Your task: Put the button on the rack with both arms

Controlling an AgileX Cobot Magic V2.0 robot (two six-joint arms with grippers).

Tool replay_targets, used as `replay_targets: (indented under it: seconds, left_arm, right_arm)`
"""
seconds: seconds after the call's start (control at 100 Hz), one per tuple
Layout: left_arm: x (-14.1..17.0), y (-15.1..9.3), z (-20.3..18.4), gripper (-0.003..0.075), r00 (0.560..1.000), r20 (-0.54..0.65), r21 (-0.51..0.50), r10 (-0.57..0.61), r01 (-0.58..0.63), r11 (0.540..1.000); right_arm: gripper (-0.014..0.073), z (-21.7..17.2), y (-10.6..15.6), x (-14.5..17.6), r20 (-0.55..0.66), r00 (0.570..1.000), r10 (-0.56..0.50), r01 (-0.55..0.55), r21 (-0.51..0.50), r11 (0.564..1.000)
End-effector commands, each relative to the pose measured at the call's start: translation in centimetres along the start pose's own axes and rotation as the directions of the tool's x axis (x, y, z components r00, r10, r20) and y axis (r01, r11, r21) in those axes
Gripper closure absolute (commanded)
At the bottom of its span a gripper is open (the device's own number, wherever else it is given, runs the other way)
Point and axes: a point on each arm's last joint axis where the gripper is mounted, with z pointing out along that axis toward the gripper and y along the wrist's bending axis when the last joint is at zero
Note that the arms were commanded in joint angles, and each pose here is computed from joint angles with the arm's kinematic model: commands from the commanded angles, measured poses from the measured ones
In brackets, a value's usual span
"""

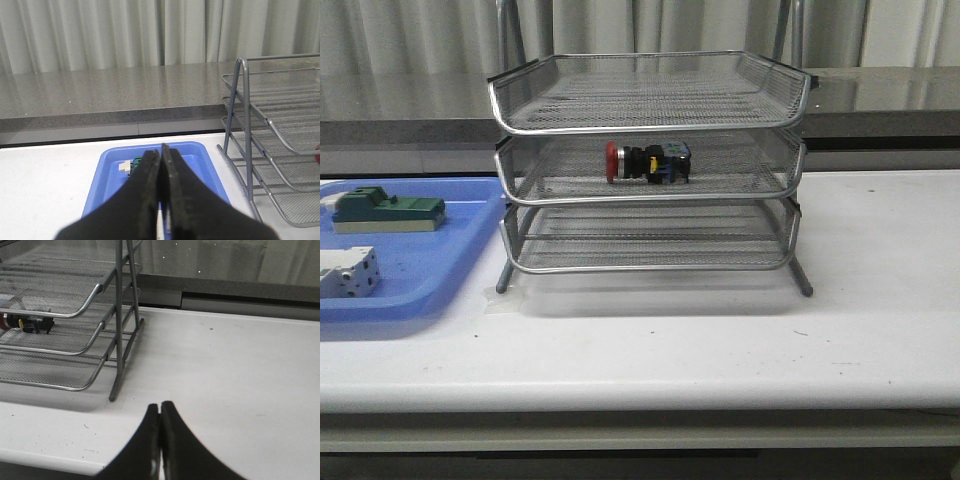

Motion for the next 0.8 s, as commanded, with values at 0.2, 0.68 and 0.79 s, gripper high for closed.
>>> replay_targets:
  seconds: [0.2,0.68,0.79]
  left_arm:
    - [-1.4,0.3,-0.1,0.0741,0.996,0.083,-0.03,-0.021,0.023,0.999]
    - [-1.4,0.3,-0.1,0.0741,0.996,0.083,-0.03,-0.021,0.023,0.999]
    - [-1.4,0.3,-0.1,0.0741,0.996,0.083,-0.03,-0.021,0.023,0.999]
  right_arm:
    - [0.0652,-1.0,-0.6,2.8,0.208,0.978,-0.008,-0.015,0.108,0.994]
    - [0.0652,-0.5,-0.6,4.8,0.255,0.967,0.003,-0.031,0.107,0.994]
    - [0.0652,-0.5,-0.6,4.8,0.252,0.968,0.003,-0.031,0.107,0.994]
